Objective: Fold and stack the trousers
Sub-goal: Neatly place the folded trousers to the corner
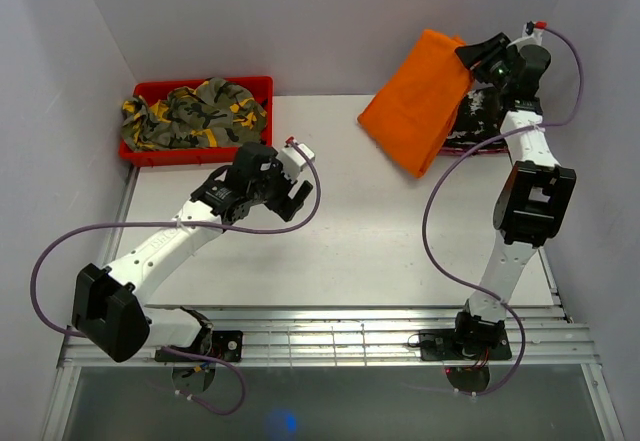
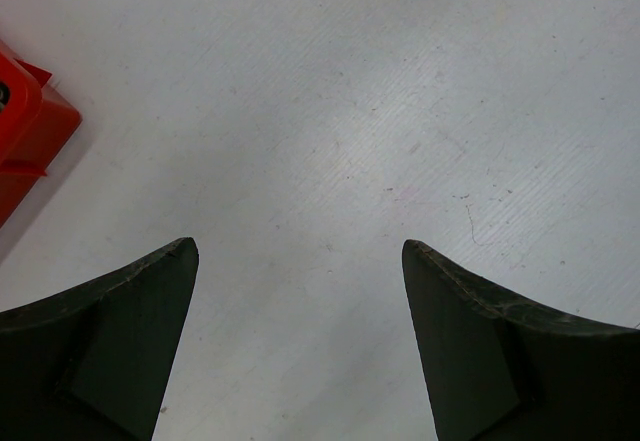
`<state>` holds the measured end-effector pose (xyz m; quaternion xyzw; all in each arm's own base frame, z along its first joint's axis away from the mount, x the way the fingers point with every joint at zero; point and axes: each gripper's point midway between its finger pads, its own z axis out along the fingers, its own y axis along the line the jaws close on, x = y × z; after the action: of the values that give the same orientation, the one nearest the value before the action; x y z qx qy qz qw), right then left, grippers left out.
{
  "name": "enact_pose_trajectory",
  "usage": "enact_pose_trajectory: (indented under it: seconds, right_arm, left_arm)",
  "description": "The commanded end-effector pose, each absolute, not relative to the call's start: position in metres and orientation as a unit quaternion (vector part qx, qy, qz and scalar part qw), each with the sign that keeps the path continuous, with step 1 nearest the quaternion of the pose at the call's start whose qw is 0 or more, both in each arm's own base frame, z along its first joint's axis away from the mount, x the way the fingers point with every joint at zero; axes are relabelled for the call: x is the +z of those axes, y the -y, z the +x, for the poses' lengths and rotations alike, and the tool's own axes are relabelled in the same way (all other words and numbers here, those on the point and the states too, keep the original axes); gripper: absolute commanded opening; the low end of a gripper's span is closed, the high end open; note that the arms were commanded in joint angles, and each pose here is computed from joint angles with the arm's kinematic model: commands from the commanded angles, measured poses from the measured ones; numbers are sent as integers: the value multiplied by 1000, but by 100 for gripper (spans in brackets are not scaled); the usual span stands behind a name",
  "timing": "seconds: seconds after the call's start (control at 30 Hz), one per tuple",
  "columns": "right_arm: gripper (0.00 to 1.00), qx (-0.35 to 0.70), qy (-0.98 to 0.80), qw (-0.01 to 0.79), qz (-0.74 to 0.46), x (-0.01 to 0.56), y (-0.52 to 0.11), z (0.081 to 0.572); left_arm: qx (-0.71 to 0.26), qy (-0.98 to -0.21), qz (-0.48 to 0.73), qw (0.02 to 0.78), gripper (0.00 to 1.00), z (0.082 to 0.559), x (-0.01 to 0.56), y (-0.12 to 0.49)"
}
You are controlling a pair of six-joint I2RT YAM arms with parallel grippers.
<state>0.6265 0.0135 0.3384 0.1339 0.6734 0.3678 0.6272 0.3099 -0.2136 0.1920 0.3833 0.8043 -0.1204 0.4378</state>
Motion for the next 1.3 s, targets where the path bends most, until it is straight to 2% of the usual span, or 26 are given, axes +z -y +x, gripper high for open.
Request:
enact_pose_trajectory:
  seconds: [0.0, 0.37, 0.6, 0.67, 0.7, 0.8, 0.83, 0.9, 0.93, 0.97, 1.0, 1.07, 1.1, 1.13, 1.2, 1.27]
  right_arm:
    - [8, 376, -624, 676, 114, 395, 2, 590]
    - [8, 320, -722, 589, 170, 260, 59, 508]
    - [10, 303, -777, 526, 168, 194, 83, 487]
    - [18, 308, -790, 506, 160, 184, 80, 484]
    - [33, 310, -796, 496, 157, 173, 79, 485]
    - [44, 319, -802, 482, 153, 160, 79, 489]
    - [52, 325, -802, 479, 150, 159, 79, 492]
    - [55, 346, -807, 458, 141, 151, 77, 500]
    - [53, 350, -808, 456, 129, 150, 77, 502]
    - [46, 356, -808, 454, 123, 150, 76, 504]
    - [42, 363, -805, 454, 117, 150, 78, 507]
    - [40, 382, -805, 440, 115, 147, 79, 507]
    - [35, 382, -805, 440, 111, 148, 79, 508]
    - [18, 373, -808, 445, 101, 152, 83, 510]
    - [8, 371, -811, 440, 104, 150, 86, 509]
    - [8, 368, -809, 449, 90, 164, 87, 512]
  left_arm:
    - [-132, -798, 383, 447, 94, 312, 205, 217]
    - [-138, -807, 373, 437, 94, 316, 197, 219]
    - [-145, -808, 373, 432, 94, 323, 194, 225]
    - [-148, -807, 373, 434, 94, 324, 194, 225]
    - [-148, -808, 373, 432, 94, 325, 192, 226]
    - [-152, -807, 373, 431, 94, 326, 193, 228]
    - [-153, -808, 372, 431, 94, 327, 192, 228]
    - [-156, -808, 373, 429, 94, 326, 192, 229]
    - [-156, -808, 372, 429, 94, 327, 192, 230]
    - [-157, -808, 372, 429, 94, 327, 192, 229]
    - [-158, -808, 372, 429, 94, 327, 193, 230]
    - [-158, -809, 370, 429, 94, 327, 193, 229]
    - [-158, -809, 370, 429, 94, 327, 192, 229]
    - [-158, -810, 368, 428, 94, 327, 192, 229]
    - [-161, -812, 365, 426, 94, 327, 191, 229]
    - [-164, -811, 361, 430, 94, 328, 193, 230]
